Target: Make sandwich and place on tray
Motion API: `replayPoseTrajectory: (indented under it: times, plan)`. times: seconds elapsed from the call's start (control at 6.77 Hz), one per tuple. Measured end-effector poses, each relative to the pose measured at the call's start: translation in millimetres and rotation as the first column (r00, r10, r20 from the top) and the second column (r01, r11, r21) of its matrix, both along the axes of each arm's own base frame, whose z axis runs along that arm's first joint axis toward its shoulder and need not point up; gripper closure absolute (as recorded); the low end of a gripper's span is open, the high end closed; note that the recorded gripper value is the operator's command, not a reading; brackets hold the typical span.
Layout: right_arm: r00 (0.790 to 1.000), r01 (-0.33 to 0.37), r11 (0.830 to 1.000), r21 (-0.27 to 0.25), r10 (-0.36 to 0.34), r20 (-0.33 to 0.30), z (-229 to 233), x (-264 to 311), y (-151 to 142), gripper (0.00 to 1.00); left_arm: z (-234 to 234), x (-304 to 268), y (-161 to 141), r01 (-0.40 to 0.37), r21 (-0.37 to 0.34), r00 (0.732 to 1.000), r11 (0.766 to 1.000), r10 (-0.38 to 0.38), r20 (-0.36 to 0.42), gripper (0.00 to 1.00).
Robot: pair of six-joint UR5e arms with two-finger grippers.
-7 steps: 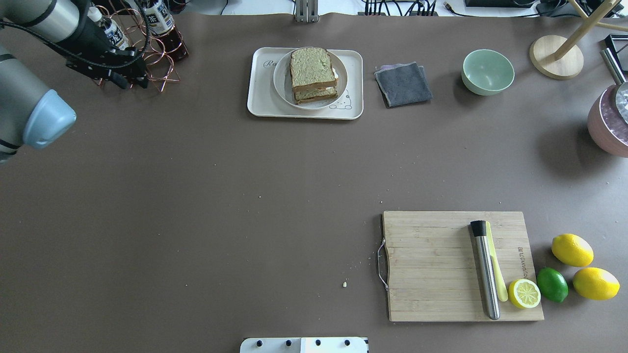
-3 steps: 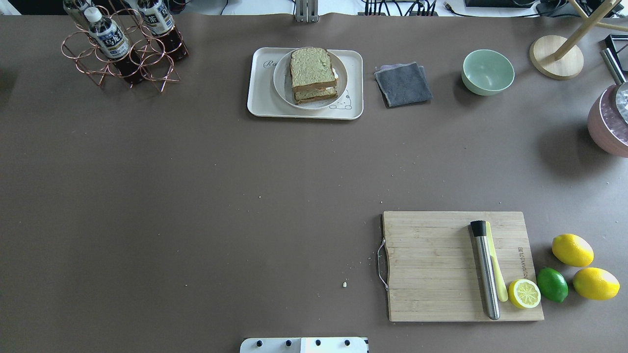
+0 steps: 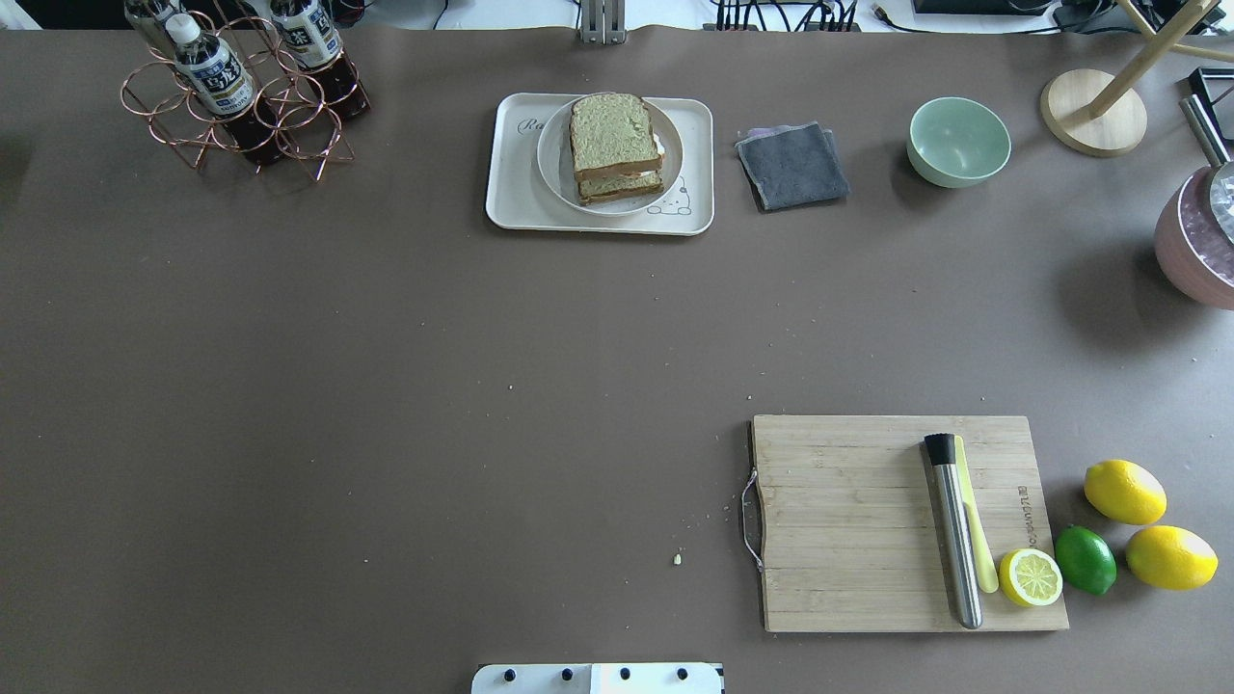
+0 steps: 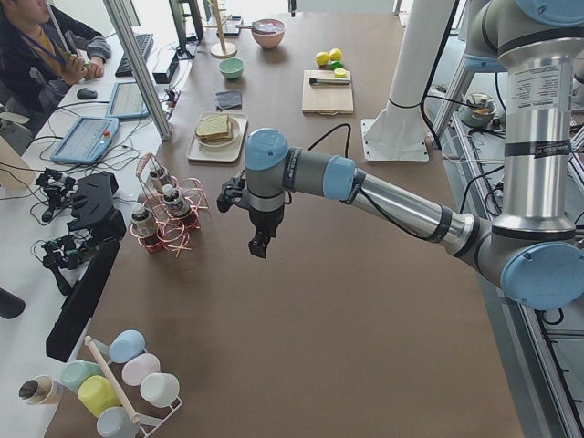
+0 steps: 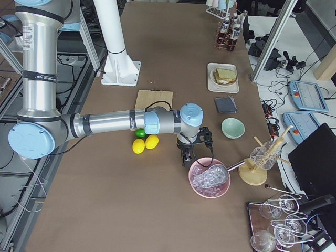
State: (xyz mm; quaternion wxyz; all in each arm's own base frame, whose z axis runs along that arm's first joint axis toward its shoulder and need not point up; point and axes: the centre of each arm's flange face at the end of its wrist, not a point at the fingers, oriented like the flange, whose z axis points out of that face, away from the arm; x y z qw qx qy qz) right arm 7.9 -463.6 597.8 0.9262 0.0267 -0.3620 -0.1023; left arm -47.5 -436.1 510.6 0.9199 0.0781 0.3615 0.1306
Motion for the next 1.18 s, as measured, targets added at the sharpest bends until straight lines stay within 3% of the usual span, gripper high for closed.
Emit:
replayPoseTrajectory:
  times: [0.15,0.59,1.18]
  plan:
    - [1.0,0.0,1.0,-0.003,0.0,-0.002,3.4,1.5,4.1,0.0,27.9,-9.9,19.5,-0.031,-0.046,1.0,0.998,0.031,0.003,0.03]
    - [1.0,0.002,1.0,-0.03,-0.002,-0.001,17.5,4.8,23.3,0.0,63.7,-14.6,49.0,-0.065,-0.112,0.998,0.992,0.065,-0.003,0.03]
    - [1.0,-0.016,0.999,-0.051,0.016,0.0,25.5,13.3,33.6,0.0,63.0,-13.8,48.8,-0.058,-0.115,0.998,0.992,0.058,-0.002,0.03]
